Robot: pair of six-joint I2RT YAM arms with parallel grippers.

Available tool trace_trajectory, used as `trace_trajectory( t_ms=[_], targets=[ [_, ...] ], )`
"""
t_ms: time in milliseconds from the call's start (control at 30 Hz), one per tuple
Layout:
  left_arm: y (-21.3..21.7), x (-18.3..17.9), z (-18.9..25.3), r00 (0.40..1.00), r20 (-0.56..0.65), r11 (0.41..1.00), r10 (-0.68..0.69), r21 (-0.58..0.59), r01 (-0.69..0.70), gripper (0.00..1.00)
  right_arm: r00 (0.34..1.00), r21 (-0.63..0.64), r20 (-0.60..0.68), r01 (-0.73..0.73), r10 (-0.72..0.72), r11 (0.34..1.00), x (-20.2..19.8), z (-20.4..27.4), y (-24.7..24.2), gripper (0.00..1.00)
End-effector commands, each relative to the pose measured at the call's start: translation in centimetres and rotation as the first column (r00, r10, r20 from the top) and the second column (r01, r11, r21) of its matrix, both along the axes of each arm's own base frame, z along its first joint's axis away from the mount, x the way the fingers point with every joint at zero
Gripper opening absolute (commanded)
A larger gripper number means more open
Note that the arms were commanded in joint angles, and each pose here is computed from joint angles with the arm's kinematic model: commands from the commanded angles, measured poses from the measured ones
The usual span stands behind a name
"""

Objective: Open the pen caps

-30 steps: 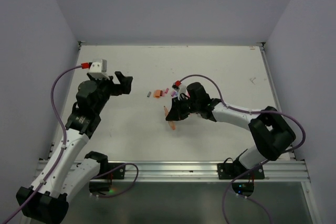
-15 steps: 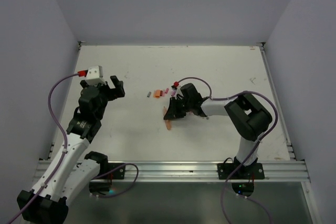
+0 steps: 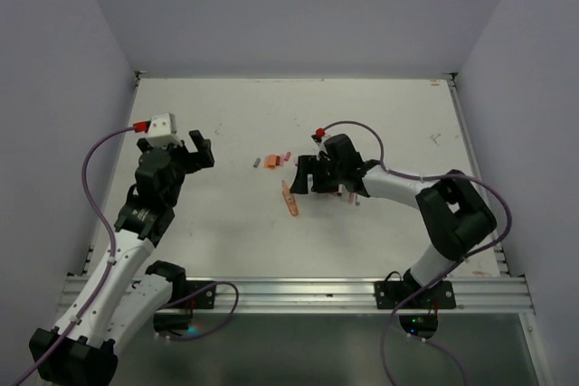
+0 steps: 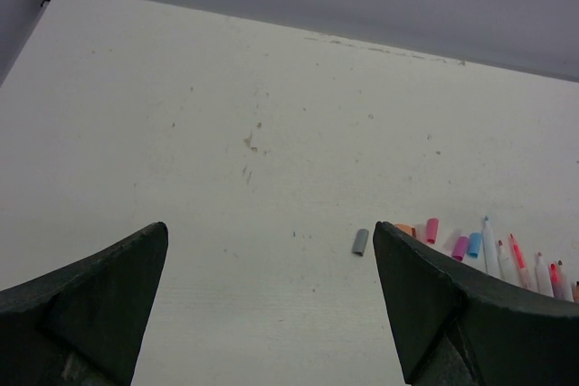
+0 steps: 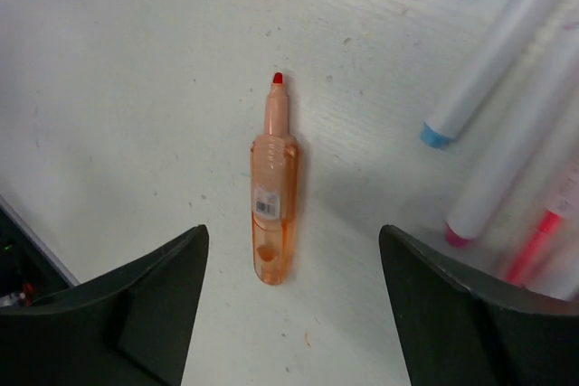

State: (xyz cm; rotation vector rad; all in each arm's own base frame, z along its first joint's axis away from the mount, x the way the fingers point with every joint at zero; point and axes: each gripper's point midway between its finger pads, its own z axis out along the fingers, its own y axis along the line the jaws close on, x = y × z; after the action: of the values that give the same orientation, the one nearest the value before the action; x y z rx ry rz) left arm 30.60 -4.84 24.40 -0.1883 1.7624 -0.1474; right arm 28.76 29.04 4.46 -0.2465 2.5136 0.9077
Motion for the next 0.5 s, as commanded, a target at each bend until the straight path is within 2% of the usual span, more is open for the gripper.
trace_trajectory(
  t_ms=[0, 67, 167, 200, 300, 333, 400, 433, 467],
  targets=[
    [0.7, -0.2, 1.3, 0.999, 0.03, 0.999, 0.038, 0.001, -0.038, 0.98, 0.978, -0.084, 0.199, 0.079, -0.061, 0.993, 2.2, 6.4, -2.8, 0.81],
    [1.3, -0.5, 2.3, 0.997, 0.036, 0.998, 0.065, 0.003, -0.066, 0.98, 0.942, -0.133, 0.309, 0.177, -0.129, 0.975, 3.2, 10.1, -5.6, 0.89],
    [2.5, -1.1, 3.7, 0.992, 0.04, 0.992, 0.123, 0.017, -0.123, 0.98, 0.894, -0.219, 0.409, 0.291, -0.183, 0.931, 3.7, 13.4, -9.8, 0.98],
    [2.9, -1.4, 4.2, 0.99, 0.044, 0.99, 0.134, 0.027, -0.136, 0.98, 0.829, -0.215, 0.501, 0.397, -0.248, 0.892, 4.2, 16.6, -12.2, 0.99],
    [4.2, -2.3, 5.7, 0.982, 0.048, 0.981, 0.184, 0.054, -0.187, 1.0, 0.729, -0.238, 0.62, 0.526, -0.289, 0.817, 3.5, 21.1, -16.5, 0.98],
    [4.5, -2.7, 6.9, 0.978, 0.069, 0.979, 0.196, 0.045, -0.199, 1.0, 0.646, -0.203, 0.69, 0.606, -0.327, 0.769, 2.6, 24.0, -19.0, 0.98],
    [5.2, -3.5, 7.7, 0.972, 0.073, 0.972, 0.225, 0.05, -0.229, 1.0, 0.574, -0.166, 0.74, 0.661, -0.35, 0.731, 1.3, 26.5, -21.2, 0.99],
    [5.4, -3.9, 9.0, 0.969, 0.096, 0.971, 0.228, 0.047, -0.234, 1.0, 0.503, -0.128, 0.782, 0.708, -0.368, 0.695, -0.1, 28.5, -23.2, 0.99],
    [5.8, -4.3, 9.3, 0.966, 0.095, 0.967, 0.242, 0.053, -0.248, 1.0, 0.468, -0.103, 0.8, 0.723, -0.375, 0.683, -0.9, 29.6, -24.2, 0.99]
  ],
)
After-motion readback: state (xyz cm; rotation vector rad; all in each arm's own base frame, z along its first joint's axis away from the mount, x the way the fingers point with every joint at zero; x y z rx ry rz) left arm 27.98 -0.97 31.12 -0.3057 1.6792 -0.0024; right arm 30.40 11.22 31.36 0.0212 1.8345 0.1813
